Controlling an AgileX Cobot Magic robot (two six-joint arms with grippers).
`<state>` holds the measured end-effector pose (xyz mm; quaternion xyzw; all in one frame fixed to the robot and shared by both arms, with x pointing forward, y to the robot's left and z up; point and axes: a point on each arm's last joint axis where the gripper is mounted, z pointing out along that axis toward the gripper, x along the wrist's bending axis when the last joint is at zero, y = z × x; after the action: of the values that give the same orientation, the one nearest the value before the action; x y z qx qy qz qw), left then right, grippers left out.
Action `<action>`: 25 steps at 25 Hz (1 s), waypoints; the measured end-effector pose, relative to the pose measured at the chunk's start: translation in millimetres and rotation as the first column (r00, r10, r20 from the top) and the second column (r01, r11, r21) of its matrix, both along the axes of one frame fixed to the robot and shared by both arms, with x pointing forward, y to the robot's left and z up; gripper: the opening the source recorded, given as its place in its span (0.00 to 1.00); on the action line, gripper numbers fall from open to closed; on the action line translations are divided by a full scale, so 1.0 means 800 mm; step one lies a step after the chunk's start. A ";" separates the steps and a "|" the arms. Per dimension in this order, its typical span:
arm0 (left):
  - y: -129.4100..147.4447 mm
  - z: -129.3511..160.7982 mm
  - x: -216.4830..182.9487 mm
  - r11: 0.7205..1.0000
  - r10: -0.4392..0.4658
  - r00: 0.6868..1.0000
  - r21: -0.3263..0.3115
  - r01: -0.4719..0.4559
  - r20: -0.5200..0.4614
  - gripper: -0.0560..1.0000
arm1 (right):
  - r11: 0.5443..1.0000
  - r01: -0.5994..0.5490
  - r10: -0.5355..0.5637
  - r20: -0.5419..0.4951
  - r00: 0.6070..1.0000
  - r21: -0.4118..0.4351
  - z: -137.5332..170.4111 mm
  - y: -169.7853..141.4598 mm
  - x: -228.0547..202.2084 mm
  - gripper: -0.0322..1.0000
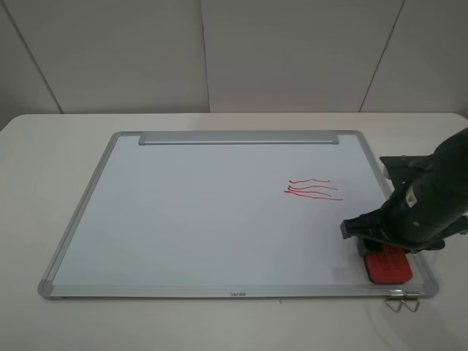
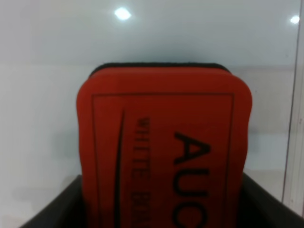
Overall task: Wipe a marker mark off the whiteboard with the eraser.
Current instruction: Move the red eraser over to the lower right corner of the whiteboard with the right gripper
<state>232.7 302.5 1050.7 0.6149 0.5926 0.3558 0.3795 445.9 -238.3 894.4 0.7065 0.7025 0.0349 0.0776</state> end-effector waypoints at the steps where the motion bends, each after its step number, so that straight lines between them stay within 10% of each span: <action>1: 0.000 0.000 0.000 1.000 0.000 1.000 0.000 0.000 0.000 0.79 | 1.000 -0.001 0.001 0.000 1.000 0.001 -0.001 0.000 -0.001 0.51; 12: 0.000 0.000 0.000 1.000 0.000 1.000 0.000 0.000 0.000 0.79 | 1.000 -0.003 0.003 0.020 1.000 0.013 -0.001 0.001 0.001 0.52; 25: 0.000 0.000 0.000 1.000 0.000 1.000 0.000 0.000 0.000 0.79 | 0.999 -0.042 0.042 0.057 0.997 -0.004 0.009 -0.001 0.002 0.75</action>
<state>232.7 302.5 1050.7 0.6149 0.5926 0.3558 0.3795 447.1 -239.3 901.9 0.6901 0.7149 0.0557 0.0980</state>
